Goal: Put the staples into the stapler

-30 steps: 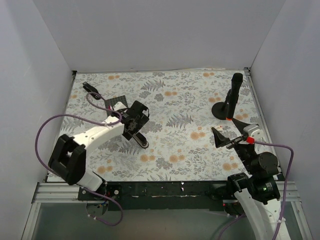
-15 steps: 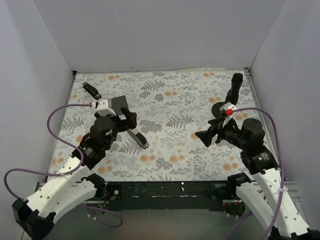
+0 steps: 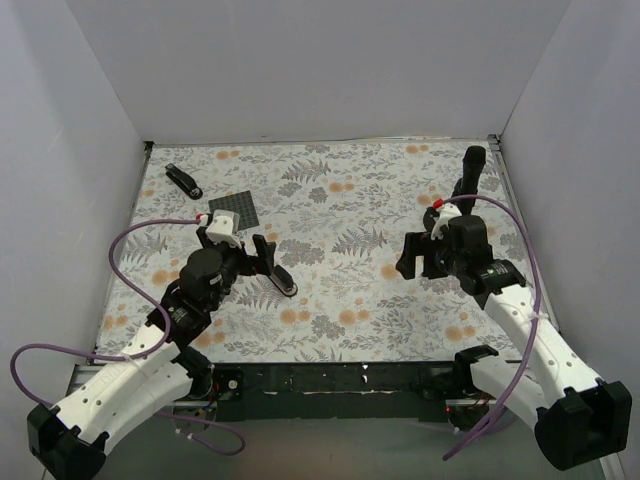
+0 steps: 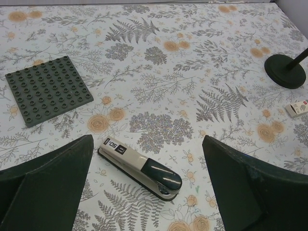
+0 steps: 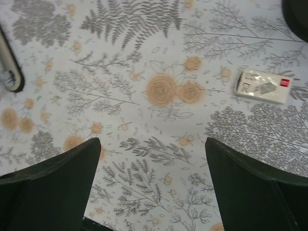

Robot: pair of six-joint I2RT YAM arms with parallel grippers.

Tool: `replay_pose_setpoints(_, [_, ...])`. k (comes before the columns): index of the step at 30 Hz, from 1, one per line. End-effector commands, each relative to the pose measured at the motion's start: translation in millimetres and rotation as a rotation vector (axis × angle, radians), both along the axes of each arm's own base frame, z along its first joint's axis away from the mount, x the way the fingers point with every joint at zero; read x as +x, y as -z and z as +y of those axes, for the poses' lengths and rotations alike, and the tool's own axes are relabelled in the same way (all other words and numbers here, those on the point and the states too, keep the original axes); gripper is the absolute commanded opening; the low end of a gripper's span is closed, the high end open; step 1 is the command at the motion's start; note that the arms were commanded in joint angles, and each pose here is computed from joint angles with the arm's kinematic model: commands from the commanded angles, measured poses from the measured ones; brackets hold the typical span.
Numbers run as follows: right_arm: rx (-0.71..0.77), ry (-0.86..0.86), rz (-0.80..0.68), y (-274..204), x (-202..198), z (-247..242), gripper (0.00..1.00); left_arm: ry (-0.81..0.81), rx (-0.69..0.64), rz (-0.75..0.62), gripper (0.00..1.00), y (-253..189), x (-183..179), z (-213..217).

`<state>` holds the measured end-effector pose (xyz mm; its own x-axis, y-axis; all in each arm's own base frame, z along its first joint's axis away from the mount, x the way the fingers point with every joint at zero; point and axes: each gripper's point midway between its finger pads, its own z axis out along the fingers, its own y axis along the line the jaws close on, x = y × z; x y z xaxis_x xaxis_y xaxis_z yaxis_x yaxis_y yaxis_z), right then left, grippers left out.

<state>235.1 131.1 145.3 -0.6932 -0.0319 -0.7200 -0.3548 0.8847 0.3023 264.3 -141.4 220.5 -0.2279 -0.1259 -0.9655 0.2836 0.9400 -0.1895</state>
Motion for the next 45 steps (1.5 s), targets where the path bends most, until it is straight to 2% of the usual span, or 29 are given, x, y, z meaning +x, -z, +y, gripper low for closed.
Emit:
replay_pose_setpoints(1, [-0.190,0.270,-0.014,9,33,-45,0.98,-0.048,0.033,-0.024,0.98,-3,0,13])
replay_pose_setpoints(7, [-0.319,0.392,0.069,38,56,-64,0.98,-0.130,0.069,-0.031,0.98,-2,2,30])
replay_pose_setpoints(10, [-0.357,0.433,0.056,42,68,-71,0.98,-0.147,0.070,-0.032,0.98,-2,3,33])
replay_pose_setpoints(18, [-0.404,0.471,0.093,67,85,-78,0.98,-0.134,0.030,-0.049,0.98,-12,-2,32])
replay_pose_setpoints(25, [-0.375,0.459,0.130,80,98,-81,0.98,-0.133,0.018,-0.062,0.98,-15,-3,33])
replay_pose_setpoints(34, [-0.349,0.435,0.181,97,106,-84,0.91,-0.124,0.017,-0.062,0.98,-15,-4,31])
replay_pose_setpoints(40, [-0.355,0.413,0.204,105,105,-85,0.81,-0.122,0.015,-0.066,0.98,-16,-5,32])
replay_pose_setpoints(45, [-0.352,0.370,0.227,112,103,-81,0.69,-0.116,0.012,-0.069,0.98,-17,-5,31])
